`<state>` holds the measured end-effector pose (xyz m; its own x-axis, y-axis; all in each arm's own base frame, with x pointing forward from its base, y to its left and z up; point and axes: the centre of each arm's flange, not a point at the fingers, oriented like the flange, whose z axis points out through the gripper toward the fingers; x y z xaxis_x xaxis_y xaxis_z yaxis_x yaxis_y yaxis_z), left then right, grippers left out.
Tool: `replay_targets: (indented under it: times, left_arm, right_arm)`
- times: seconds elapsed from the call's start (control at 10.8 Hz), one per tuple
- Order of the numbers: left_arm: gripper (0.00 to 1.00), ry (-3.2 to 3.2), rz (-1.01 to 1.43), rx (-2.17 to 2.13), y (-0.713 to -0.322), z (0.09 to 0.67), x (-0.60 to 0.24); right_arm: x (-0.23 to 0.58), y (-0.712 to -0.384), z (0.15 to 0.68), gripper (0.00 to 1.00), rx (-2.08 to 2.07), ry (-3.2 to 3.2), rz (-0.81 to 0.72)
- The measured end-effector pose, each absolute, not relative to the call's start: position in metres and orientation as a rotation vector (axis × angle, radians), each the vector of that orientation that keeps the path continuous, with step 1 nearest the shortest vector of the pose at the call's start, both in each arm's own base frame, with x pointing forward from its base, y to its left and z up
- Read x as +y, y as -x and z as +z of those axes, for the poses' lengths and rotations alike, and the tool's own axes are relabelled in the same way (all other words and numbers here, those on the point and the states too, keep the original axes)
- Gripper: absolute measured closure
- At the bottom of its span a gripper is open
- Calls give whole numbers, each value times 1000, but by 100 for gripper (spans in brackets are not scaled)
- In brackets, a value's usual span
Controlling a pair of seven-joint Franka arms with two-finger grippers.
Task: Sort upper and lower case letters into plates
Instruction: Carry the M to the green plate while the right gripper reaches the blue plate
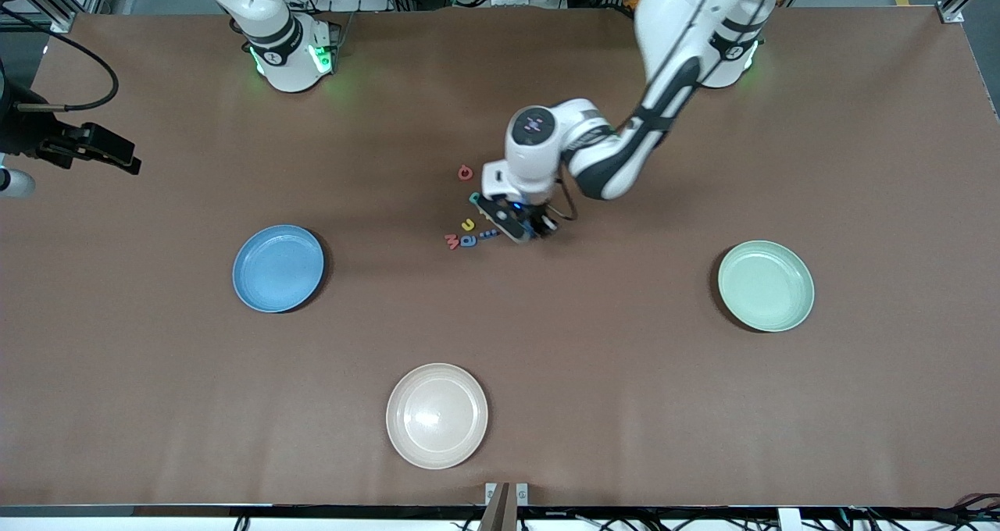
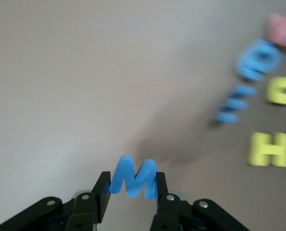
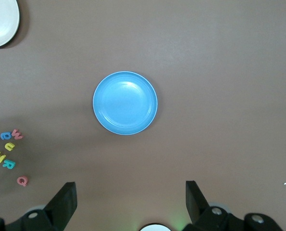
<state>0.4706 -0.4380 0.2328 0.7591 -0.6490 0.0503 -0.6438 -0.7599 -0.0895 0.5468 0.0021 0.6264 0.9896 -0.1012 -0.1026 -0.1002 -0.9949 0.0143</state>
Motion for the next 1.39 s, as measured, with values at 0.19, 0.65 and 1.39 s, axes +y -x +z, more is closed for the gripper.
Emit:
replay_targets:
  times: [0.19, 0.65, 1.39]
  left_arm:
    - [58, 2874, -109, 873, -512, 287, -376]
    - [58, 2893, 40, 521, -591, 303, -172]
    - [58, 2952, 197, 286, -611, 207, 7]
  right_arm:
    - [2, -547, 626, 0, -158, -3124, -161]
    - [33, -549, 624, 0, -364, -3178, -175]
    - [269, -577, 504, 0, -1231, -2935, -179]
